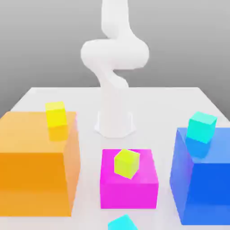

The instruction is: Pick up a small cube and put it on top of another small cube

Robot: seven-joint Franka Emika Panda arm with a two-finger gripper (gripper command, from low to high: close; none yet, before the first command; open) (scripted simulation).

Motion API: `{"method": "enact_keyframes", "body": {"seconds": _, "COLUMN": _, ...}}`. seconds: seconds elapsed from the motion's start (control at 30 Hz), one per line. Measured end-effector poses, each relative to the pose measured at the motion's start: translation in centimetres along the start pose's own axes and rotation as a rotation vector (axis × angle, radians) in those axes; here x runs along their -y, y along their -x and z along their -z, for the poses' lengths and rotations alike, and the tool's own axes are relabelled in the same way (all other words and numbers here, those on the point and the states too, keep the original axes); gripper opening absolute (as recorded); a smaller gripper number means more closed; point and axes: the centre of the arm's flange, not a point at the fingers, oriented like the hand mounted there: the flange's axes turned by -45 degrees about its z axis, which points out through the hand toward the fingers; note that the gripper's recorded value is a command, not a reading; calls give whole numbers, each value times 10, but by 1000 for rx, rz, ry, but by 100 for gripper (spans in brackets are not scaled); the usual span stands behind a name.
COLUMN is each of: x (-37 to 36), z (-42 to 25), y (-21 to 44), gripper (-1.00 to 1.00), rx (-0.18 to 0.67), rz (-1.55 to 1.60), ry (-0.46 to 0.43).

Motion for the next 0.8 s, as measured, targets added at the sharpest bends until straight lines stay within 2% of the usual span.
{"method": "enact_keyframes", "body": {"seconds": 0.4, "x": 5, "z": -217, "y": 33, "gripper": 0, "rx": 306, "rz": 183, "ry": -105}}
{"method": "enact_keyframes", "body": {"seconds": 0.8, "x": 16, "z": -398, "y": 150, "gripper": 0, "rx": 601, "rz": 380, "ry": -164}}
